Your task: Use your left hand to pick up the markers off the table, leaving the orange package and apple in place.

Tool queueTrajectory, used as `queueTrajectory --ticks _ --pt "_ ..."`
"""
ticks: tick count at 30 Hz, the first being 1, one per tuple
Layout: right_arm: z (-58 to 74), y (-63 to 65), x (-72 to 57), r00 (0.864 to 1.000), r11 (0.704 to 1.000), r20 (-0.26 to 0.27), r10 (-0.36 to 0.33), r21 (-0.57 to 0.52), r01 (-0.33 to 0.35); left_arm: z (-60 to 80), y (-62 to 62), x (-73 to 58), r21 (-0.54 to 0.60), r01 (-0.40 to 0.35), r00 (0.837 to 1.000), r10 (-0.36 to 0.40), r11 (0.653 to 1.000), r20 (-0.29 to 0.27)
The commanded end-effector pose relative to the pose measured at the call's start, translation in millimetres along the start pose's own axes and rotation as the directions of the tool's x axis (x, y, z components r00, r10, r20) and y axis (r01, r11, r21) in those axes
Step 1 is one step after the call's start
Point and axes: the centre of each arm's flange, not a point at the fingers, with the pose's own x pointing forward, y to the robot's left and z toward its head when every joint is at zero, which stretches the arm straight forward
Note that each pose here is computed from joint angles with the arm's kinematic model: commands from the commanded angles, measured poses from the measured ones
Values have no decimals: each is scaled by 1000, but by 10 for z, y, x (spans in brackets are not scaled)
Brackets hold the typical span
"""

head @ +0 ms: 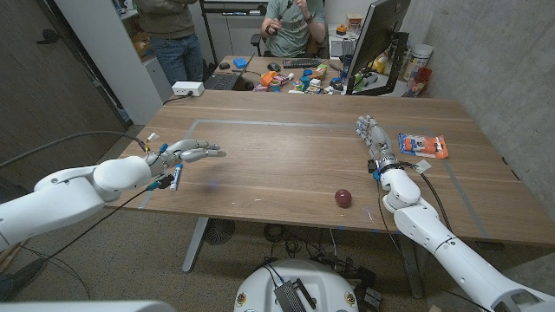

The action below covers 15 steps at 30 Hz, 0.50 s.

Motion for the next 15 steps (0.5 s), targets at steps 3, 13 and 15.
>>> queueTrajectory --ticks 3,13,15 --pt "9 -43 15 1000 1000 9 -16 -18 16 82 63 -231 217 42 999 -46 975 13" --pt "15 -24 -75 998 997 16 -65 -28 65 109 185 -230 387 141 990 -139 911 -33" --pt "10 -17 -93 997 997 16 -74 -29 74 98 234 -223 421 164 986 -157 892 -51"
